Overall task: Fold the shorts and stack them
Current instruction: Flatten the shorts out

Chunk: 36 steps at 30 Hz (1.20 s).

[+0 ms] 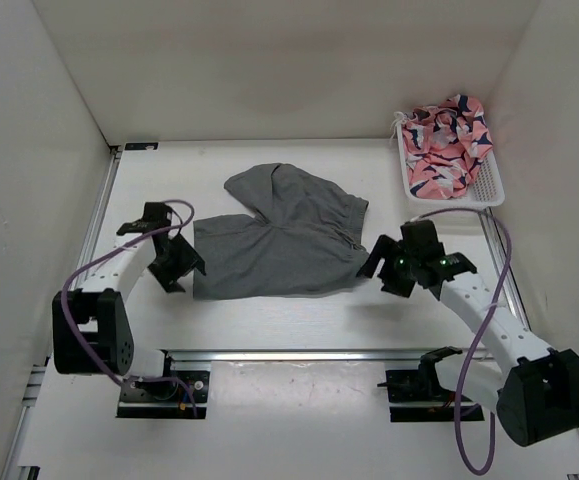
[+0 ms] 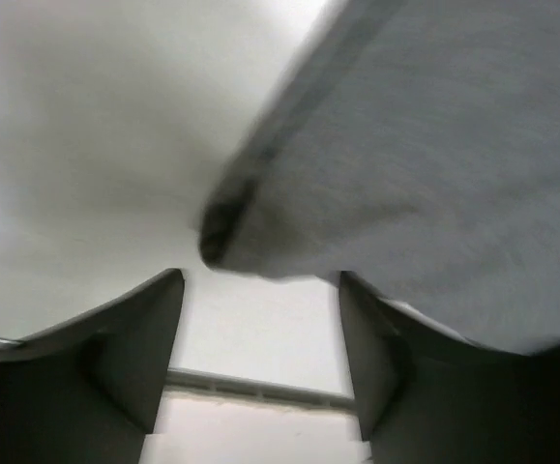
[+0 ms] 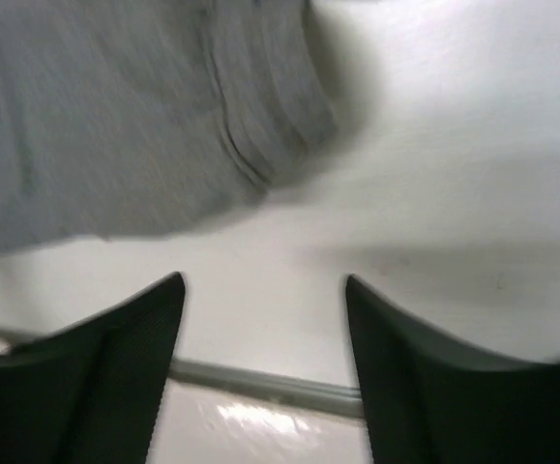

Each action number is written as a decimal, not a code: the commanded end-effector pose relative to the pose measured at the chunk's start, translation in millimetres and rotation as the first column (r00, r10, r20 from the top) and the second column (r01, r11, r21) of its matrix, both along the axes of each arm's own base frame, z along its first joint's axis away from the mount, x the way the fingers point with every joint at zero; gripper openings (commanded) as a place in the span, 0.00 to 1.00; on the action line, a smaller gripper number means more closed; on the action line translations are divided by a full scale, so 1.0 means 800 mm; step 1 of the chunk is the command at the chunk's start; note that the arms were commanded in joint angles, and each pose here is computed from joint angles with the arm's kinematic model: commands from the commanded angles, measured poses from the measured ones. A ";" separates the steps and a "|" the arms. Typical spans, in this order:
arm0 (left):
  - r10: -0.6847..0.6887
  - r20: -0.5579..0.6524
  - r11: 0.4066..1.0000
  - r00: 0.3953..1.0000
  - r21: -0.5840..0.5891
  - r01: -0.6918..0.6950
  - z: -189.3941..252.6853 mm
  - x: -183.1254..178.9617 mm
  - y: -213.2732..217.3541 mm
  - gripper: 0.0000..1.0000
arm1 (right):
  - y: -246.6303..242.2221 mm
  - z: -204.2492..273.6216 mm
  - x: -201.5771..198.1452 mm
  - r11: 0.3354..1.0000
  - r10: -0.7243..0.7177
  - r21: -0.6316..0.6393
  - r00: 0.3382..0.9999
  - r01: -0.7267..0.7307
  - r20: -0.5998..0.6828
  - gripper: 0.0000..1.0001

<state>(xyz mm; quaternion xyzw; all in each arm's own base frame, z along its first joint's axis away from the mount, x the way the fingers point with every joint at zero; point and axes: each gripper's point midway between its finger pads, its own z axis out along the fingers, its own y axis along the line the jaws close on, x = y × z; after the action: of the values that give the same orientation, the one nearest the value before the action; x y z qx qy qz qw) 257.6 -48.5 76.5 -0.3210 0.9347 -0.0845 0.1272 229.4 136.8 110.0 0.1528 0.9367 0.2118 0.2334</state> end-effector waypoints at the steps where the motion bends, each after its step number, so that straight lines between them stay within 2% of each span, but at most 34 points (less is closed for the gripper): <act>1: 0.009 -0.079 0.994 0.997 -0.107 -0.017 -0.038 -0.024 -0.012 0.80 | 0.031 -0.014 -0.029 0.976 0.028 0.218 0.996 -0.008 -0.089 0.86; 2: 0.000 -0.094 0.991 0.996 -0.133 -0.013 -0.043 -0.027 -0.018 0.87 | 0.035 -0.015 -0.031 0.966 0.028 0.259 0.996 -0.004 -0.090 0.89; 3: -0.002 -0.108 0.990 0.994 -0.142 -0.013 -0.049 -0.030 -0.020 0.89 | 0.037 -0.031 -0.040 0.955 0.009 0.294 0.990 0.032 -0.138 0.92; 4: -0.003 -0.108 0.990 0.994 -0.142 -0.013 -0.049 -0.030 -0.020 0.89 | 0.038 -0.026 -0.028 0.940 -0.006 0.338 0.995 0.039 -0.100 0.95; 6: -0.009 -0.113 0.992 0.994 -0.127 -0.006 -0.058 -0.026 -0.020 0.85 | 0.043 -0.033 -0.024 0.927 0.003 0.372 0.994 0.038 -0.107 0.95; 9: -0.023 -0.111 0.994 0.994 -0.106 0.012 -0.061 -0.017 -0.022 0.59 | 0.036 -0.038 0.010 0.946 -0.033 0.320 0.996 0.058 -0.083 0.95; 10: -0.023 -0.121 0.994 0.992 -0.106 0.011 -0.064 -0.011 -0.023 0.47 | 0.032 -0.049 0.018 0.954 -0.034 0.293 0.994 0.064 -0.105 0.95; 11: -0.053 -0.131 0.994 0.990 -0.100 0.040 -0.069 -0.014 -0.021 0.24 | 0.034 -0.047 0.028 0.956 -0.027 0.289 0.995 0.054 -0.095 0.95; 12: -0.064 -0.132 0.994 0.989 -0.099 0.051 -0.070 -0.011 -0.021 0.15 | 0.036 -0.046 0.037 0.956 -0.027 0.290 0.995 0.053 -0.094 0.93; 13: -0.064 -0.143 0.994 0.988 -0.099 0.050 -0.073 -0.012 -0.021 0.10 | 0.039 -0.048 0.050 0.956 -0.027 0.289 0.995 0.054 -0.095 0.89; 16: -0.075 -0.126 0.993 0.989 -0.096 0.063 -0.069 -0.008 -0.020 0.10 | 0.050 -0.057 0.073 0.958 -0.028 0.282 0.996 0.052 -0.089 0.66; 17: -0.075 -0.115 0.993 0.990 -0.096 0.064 -0.065 -0.007 -0.021 0.10 | 0.050 -0.059 0.079 0.959 -0.041 0.277 0.994 0.066 -0.098 0.42; 18: -0.075 -0.091 0.993 0.993 -0.095 0.067 -0.058 -0.001 -0.021 0.10 | 0.049 -0.060 0.085 0.961 -0.050 0.267 0.994 0.074 -0.095 0.25; 19: -0.066 -0.086 0.994 0.994 -0.095 0.058 -0.054 -0.002 -0.018 0.10 | 0.052 -0.051 0.094 0.965 -0.045 0.255 0.996 0.064 -0.079 0.09; 20: -0.057 -0.032 0.994 0.998 -0.093 0.054 -0.033 0.011 -0.015 0.10 | 0.047 -0.048 0.100 0.972 -0.046 0.226 0.997 0.058 -0.061 0.00; 21: -0.057 -0.037 0.994 0.998 -0.094 0.054 -0.023 0.006 -0.015 0.10 | 0.045 -0.040 0.093 0.980 -0.037 0.194 0.997 0.050 -0.068 0.00; 23: -0.061 0.028 0.995 0.998 -0.077 0.063 0.008 0.011 -0.009 0.10 | 0.033 -0.013 0.100 0.992 -0.023 0.128 1.000 0.024 -0.011 0.00; 24: -0.071 0.066 0.995 0.995 -0.071 0.076 0.028 0.018 -0.009 0.10 | 0.024 -0.005 0.085 0.996 -0.015 0.093 0.999 0.018 -0.030 0.00; 26: -0.073 0.069 0.996 0.995 -0.040 0.076 0.045 0.014 -0.002 0.10 | 0.015 0.012 0.081 0.999 0.017 0.042 1.000 -0.017 -0.005 0.00; 27: -0.071 0.097 0.997 0.993 -0.034 0.075 0.059 0.023 0.002 0.10 | 0.010 0.010 0.072 1.000 0.021 0.016 0.999 -0.021 -0.039 0.00; 31: -0.047 0.133 0.999 0.990 -0.018 0.050 0.078 0.060 0.010 0.10 | 0.011 0.018 0.090 0.999 0.038 -0.008 0.999 -0.038 -0.027 0.00; 32: -0.047 0.100 0.999 0.994 -0.020 0.049 0.063 0.074 0.010 0.10 | 0.016 0.014 0.109 0.999 0.047 -0.018 0.998 -0.048 -0.040 0.00; 33: -0.044 0.122 0.999 0.992 -0.009 0.045 0.072 0.096 0.013 0.10 | 0.020 0.013 0.124 0.998 0.056 -0.022 0.998 -0.057 -0.032 0.00; 34: -0.043 0.116 0.999 0.992 -0.009 0.045 0.070 0.111 0.013 0.10 | 0.026 0.012 0.138 0.997 0.077 -0.020 0.996 -0.078 -0.034 0.02; 36: -0.043 0.048 0.999 0.998 -0.013 0.044 0.043 0.133 0.014 0.10 | 0.037 0.007 0.181 0.994 0.099 -0.036 0.994 -0.101 -0.045 0.19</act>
<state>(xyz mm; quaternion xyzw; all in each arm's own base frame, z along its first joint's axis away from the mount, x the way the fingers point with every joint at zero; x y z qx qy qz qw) 344.8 -50.3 134.2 -0.2915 0.9319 -0.1351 0.1685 342.5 166.9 124.5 0.1355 0.9424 0.2296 0.2018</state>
